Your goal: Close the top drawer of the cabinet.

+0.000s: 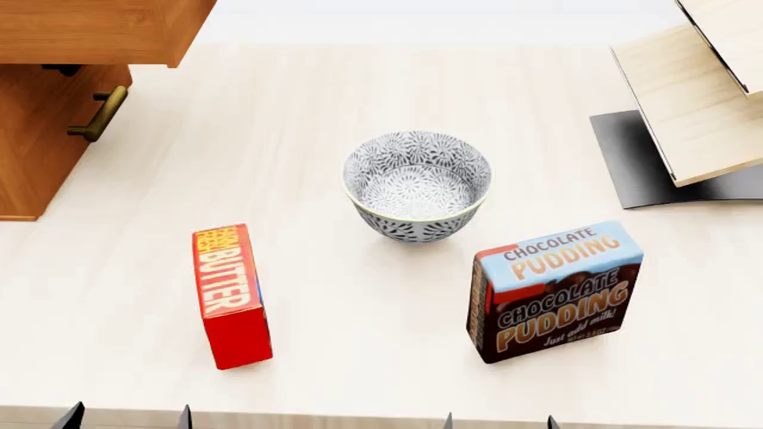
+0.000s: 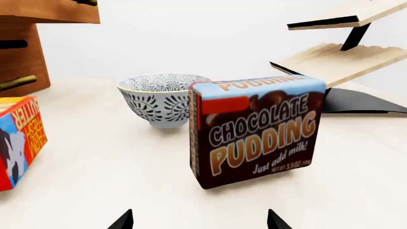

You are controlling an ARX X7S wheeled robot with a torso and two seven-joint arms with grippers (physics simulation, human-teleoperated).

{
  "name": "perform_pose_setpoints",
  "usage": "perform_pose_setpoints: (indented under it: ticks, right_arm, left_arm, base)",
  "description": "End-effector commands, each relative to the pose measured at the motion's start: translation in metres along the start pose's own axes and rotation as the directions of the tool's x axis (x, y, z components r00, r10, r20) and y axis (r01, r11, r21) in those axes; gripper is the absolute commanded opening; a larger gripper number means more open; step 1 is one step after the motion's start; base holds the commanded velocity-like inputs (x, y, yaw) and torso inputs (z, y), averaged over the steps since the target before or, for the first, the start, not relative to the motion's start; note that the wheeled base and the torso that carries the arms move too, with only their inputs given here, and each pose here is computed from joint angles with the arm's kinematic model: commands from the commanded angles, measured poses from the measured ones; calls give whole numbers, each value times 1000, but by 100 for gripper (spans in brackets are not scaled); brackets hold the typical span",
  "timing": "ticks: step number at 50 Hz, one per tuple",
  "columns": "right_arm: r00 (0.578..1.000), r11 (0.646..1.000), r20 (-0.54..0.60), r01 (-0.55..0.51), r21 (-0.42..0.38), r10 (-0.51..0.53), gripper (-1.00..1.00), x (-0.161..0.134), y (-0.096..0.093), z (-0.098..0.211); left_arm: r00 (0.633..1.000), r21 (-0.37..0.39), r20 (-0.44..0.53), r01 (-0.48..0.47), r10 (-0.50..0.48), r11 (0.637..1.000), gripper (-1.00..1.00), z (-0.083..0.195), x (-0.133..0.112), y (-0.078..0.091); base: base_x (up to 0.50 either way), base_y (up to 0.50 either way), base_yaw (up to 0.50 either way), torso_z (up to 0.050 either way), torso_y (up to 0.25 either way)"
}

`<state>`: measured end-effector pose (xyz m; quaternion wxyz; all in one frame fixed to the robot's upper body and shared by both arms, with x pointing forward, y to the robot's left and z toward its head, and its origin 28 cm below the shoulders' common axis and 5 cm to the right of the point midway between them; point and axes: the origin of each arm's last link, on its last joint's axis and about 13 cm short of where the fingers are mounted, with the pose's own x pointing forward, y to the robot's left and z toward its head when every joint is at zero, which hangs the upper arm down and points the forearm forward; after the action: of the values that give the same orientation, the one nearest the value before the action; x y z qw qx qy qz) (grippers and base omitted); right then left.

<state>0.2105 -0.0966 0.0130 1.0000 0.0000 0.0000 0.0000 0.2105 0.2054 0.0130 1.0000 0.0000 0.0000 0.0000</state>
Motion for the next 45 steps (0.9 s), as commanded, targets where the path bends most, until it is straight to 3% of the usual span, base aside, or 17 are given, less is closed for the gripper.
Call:
perform_pose_setpoints:
  ticks: [1, 17, 31, 45]
  right_arm:
    - [1000, 1000, 0, 0, 0, 0, 100, 0, 1, 0]
    - [1000, 1000, -7, 6, 6, -6, 100, 0, 0, -1]
    - [1000, 999, 10, 26, 18, -26, 100, -2, -2, 3]
    - [989, 999, 143, 39, 31, -43, 100, -8, -3, 53]
  left_arm:
    - [1000, 0, 0, 0, 0, 1000, 100, 0, 0, 0]
    - [1000, 1, 20, 2, -2, 1000, 100, 3, -1, 0]
    - [995, 67, 94, -26, 19, 997, 100, 14, -2, -1]
    - [979, 55, 199, -53, 41, 997, 100, 51, -8, 0]
  base:
    - [0, 0, 0, 0, 0]
    - [0, 0, 0, 0, 0]
    - [0, 0, 0, 0, 0]
    - [0, 0, 0, 0, 0]
